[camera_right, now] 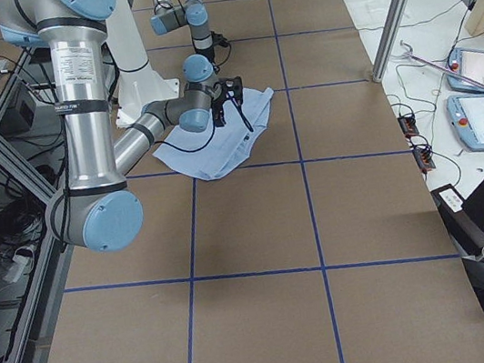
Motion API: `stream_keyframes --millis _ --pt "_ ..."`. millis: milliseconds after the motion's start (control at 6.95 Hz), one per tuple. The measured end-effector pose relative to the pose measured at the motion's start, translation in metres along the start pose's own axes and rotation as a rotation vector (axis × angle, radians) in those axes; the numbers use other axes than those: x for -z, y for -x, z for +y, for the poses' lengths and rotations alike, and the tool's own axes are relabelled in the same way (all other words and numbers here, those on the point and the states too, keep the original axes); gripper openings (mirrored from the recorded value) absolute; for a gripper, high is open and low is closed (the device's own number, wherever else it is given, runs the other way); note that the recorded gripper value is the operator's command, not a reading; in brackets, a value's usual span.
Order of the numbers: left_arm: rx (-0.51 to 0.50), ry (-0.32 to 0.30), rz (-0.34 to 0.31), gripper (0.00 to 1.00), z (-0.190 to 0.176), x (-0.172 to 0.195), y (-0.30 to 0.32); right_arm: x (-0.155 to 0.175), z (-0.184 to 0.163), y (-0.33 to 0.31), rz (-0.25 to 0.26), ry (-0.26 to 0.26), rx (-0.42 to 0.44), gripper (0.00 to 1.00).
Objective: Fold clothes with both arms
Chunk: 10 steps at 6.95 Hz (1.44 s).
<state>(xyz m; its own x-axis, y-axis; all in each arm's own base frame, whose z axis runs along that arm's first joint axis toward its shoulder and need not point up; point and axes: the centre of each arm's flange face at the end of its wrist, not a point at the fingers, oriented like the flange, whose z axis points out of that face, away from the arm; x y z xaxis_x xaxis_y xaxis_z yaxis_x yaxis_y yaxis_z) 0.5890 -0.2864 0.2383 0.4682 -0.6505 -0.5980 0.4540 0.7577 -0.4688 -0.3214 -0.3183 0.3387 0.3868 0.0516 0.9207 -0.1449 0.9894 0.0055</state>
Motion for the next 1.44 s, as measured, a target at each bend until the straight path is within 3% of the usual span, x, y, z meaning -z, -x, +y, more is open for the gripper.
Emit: stream_keyframes --millis 431,1007,1438 --pt "0.01 -0.051 0.038 0.0 -0.046 0.015 -0.02 -0.004 -0.002 -0.004 0.011 -0.008 -0.004 1.0" --pt "-0.071 -0.249 0.093 0.0 -0.166 0.029 -0.07 -0.009 -0.007 -0.004 0.016 -0.023 -0.006 1.0" --pt "-0.181 -0.34 0.186 0.0 -0.24 0.012 -0.125 -0.016 -0.013 -0.005 0.026 -0.05 -0.008 1.0"
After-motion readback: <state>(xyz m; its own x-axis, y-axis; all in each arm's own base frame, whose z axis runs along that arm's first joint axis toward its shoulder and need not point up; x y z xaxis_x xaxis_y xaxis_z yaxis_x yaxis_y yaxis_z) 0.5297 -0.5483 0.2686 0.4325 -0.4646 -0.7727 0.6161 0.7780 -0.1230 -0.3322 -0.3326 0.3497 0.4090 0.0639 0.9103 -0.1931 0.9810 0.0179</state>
